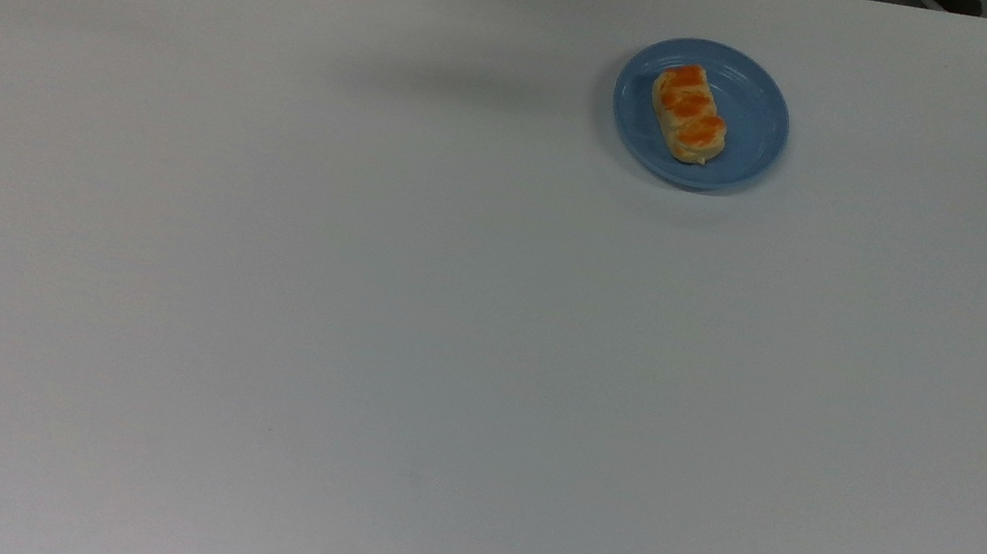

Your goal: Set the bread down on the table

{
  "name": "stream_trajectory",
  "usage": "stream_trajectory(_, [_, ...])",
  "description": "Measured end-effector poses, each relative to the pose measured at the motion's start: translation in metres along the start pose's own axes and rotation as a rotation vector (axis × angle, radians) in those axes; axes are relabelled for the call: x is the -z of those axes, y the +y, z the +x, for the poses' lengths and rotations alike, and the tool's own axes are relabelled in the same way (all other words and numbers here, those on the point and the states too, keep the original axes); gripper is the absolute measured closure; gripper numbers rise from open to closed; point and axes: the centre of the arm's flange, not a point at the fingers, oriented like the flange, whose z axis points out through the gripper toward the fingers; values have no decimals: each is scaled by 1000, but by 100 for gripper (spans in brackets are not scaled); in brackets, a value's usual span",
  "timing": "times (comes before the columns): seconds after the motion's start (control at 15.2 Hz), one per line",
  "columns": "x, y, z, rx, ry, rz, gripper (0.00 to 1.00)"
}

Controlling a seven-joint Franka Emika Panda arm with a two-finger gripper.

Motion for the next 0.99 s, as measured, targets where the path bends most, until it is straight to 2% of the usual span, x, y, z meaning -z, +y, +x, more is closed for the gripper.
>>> stream_trajectory(0.26, [-8, -14, -8, 37, -109, 3, 0])
stream_trajectory(0.46, [-10, -34, -5, 73, -131, 8, 0])
stream_trajectory(0.59, [-10, -48, -2, 84, -126, 34, 2])
stream_trajectory(0.79, [-14, -71, 2, 45, -122, 95, 2])
stream_trajectory(0.99, [-29, -117, 8, 59, -146, 115, 0])
